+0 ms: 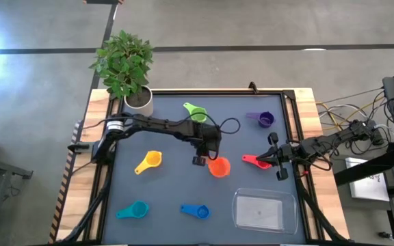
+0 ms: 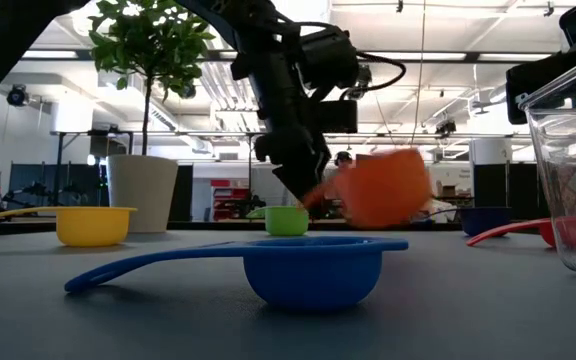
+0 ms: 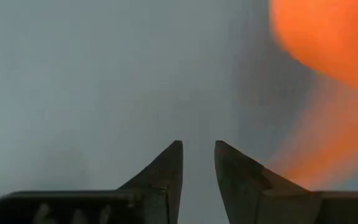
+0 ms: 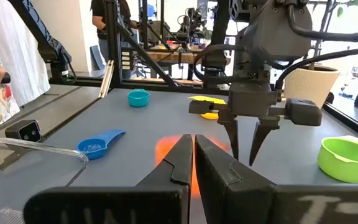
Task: Nest measuring cups in basket
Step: Adjust the orange measuring cup, then adjust the orange measuring cup on the table
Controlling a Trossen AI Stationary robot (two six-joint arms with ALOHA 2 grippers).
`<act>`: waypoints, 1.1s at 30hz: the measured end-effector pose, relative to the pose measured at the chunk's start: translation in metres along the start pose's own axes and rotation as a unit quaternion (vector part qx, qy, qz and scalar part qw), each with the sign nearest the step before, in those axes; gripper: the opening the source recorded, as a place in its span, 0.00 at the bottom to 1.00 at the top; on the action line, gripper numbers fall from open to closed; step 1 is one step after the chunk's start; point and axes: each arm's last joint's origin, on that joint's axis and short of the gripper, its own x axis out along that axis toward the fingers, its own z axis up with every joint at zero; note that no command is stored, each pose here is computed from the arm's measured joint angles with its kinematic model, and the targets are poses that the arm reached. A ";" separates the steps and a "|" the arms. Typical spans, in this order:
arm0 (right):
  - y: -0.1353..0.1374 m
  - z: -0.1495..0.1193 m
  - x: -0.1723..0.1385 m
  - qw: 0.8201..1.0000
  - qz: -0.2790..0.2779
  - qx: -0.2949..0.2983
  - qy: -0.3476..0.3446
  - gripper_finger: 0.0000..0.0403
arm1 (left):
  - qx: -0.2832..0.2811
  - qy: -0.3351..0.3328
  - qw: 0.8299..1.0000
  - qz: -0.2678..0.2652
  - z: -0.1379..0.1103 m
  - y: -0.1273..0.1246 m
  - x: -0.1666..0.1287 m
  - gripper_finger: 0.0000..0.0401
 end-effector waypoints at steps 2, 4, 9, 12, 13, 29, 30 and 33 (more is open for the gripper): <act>0.000 0.000 0.000 1.000 0.000 0.000 0.000 0.02 | -0.006 0.012 1.000 0.005 -0.002 -0.001 0.000 0.19; 0.000 0.000 0.000 1.000 0.000 0.000 0.000 0.02 | -0.009 0.026 1.000 0.009 -0.003 -0.004 0.000 0.19; 0.000 0.000 0.000 1.000 0.000 0.000 0.000 0.02 | -0.015 0.032 0.999 0.008 -0.003 -0.010 -0.006 0.19; 0.000 0.000 0.000 1.000 0.000 0.000 0.000 0.02 | -0.012 0.020 1.000 0.011 0.000 -0.012 -0.016 0.19; 0.000 0.000 0.000 1.000 0.000 0.000 0.000 0.02 | -0.011 0.015 1.000 0.013 0.001 -0.013 -0.021 0.19; 0.000 0.000 0.000 1.000 0.000 0.000 0.000 0.02 | -0.050 -0.161 0.986 -0.005 0.037 -0.037 -0.065 0.31; 0.000 0.000 0.000 1.000 0.000 0.000 0.000 0.02 | -0.060 -0.169 0.984 -0.004 0.038 -0.037 -0.066 0.33; 0.000 0.000 0.000 1.000 0.000 0.000 0.000 0.02 | -0.066 -0.176 0.982 -0.002 0.040 -0.038 -0.062 0.41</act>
